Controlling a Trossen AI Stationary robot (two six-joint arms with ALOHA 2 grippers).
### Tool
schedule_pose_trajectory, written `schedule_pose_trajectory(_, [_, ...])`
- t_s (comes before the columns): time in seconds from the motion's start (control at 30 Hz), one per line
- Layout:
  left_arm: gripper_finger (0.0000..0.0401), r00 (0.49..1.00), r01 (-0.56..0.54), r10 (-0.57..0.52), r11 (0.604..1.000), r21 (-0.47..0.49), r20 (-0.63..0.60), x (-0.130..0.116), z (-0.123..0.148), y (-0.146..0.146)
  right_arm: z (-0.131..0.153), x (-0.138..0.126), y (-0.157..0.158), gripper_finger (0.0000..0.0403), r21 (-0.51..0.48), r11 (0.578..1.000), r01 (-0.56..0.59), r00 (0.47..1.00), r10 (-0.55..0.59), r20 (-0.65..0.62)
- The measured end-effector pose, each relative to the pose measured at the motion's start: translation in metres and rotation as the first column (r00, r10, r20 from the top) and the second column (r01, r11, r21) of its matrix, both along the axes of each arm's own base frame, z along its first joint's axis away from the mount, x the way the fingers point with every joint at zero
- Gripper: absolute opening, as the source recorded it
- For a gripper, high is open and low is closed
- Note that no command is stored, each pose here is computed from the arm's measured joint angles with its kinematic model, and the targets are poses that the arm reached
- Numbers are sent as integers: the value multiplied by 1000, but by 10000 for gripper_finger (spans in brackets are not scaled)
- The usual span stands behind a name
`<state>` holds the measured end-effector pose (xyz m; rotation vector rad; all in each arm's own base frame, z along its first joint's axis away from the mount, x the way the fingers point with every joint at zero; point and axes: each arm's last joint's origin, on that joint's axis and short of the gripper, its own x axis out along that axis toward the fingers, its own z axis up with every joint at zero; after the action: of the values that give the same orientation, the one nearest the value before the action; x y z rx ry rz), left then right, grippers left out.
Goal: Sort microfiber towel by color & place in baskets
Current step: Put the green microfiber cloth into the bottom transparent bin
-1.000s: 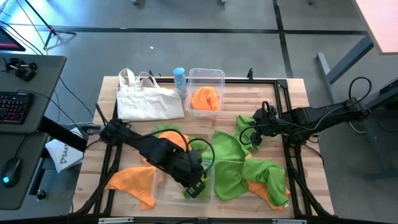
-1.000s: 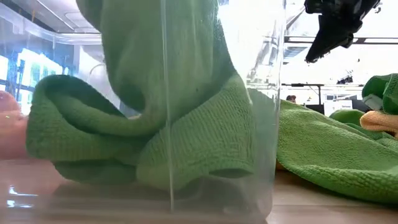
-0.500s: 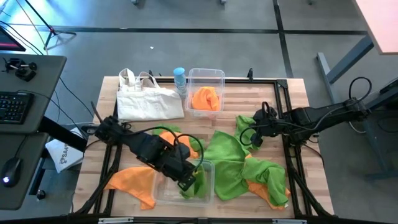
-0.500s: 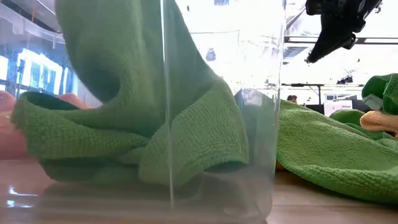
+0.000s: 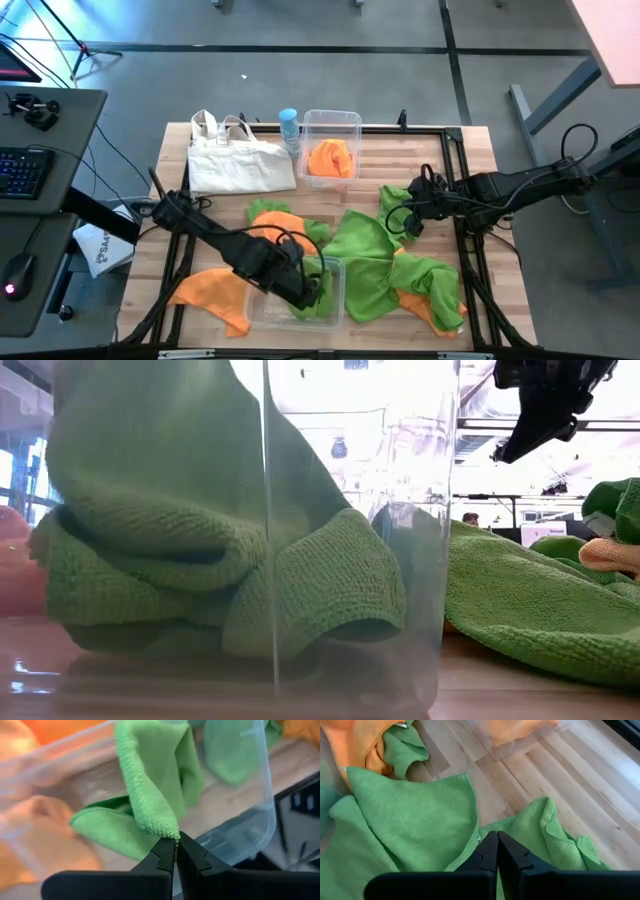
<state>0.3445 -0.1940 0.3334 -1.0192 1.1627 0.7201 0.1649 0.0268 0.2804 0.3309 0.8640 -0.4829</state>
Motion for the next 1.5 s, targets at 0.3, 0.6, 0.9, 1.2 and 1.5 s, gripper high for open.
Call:
schedule_pose_trajectory(0.3, [0,993,-116,118,991,-68,21,13,-45,-10,0,0,0,0,-40,997,-71,997,70,-28])
schedule_pose_trajectory(0.6, [0,980,-201,200,977,-68,-15,13,-85,-9,-1,-1,0,0,-74,989,-132,990,127,-65])
schedule_pose_trajectory(0.9, [0,986,-167,166,986,-30,-27,10,-115,-5,-1,-1,0,0,-103,978,-179,982,171,-85])
schedule_pose_trajectory(1.2, [27,990,-135,138,989,-66,33,15,-125,-6,-1,-1,0,0,-100,978,-184,981,176,-87])
schedule_pose_trajectory(1.5, [96,993,-116,118,985,-129,11,20,-124,-2,-1,-1,0,0,-93,976,-195,978,187,-89])
